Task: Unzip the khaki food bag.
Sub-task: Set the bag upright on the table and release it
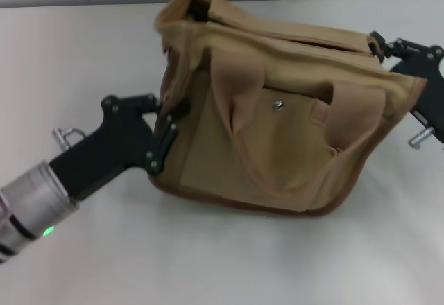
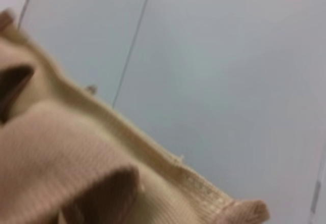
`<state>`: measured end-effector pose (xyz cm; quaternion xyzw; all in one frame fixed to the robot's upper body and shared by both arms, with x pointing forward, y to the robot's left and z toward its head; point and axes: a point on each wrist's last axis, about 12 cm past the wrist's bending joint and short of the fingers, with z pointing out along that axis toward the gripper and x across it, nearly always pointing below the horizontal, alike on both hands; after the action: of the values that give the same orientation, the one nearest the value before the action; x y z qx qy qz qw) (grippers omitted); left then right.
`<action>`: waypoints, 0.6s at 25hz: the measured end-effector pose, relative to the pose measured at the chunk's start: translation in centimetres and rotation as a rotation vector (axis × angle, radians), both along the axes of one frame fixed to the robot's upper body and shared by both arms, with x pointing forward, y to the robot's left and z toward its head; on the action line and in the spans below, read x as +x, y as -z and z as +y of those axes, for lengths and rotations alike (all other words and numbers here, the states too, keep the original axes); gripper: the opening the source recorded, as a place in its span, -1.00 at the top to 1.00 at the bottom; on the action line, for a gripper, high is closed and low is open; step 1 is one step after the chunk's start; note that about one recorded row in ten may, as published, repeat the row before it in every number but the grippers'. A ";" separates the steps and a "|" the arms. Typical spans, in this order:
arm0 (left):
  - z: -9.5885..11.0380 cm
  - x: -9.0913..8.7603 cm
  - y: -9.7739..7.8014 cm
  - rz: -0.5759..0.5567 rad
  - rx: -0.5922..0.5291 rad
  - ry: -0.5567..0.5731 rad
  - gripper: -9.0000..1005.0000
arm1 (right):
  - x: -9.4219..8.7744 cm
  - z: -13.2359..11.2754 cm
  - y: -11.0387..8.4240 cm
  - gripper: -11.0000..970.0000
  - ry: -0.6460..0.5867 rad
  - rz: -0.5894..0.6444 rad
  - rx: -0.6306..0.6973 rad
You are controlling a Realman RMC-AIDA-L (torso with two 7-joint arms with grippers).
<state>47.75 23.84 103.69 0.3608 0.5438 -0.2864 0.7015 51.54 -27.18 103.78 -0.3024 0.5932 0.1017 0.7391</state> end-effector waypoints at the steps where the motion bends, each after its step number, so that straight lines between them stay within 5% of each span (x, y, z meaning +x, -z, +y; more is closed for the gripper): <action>1: 0.1 -0.5 0.3 0.014 0.002 -0.002 0.86 | 0.4 0.2 -0.2 0.83 -0.009 -0.005 -0.001; 11: -0.4 -3.5 2.0 0.062 0.027 0.033 0.86 | 1.6 1.2 -1.2 0.82 -0.034 -0.052 -0.001; 15: -0.3 -3.4 1.7 0.047 0.009 0.026 0.72 | 0.9 1.0 -1.2 0.59 -0.015 -0.071 0.027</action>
<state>44.33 23.50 101.97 0.3644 0.5567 -0.3014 0.6830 52.49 -26.23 104.98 -0.3001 0.5628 0.1045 0.7630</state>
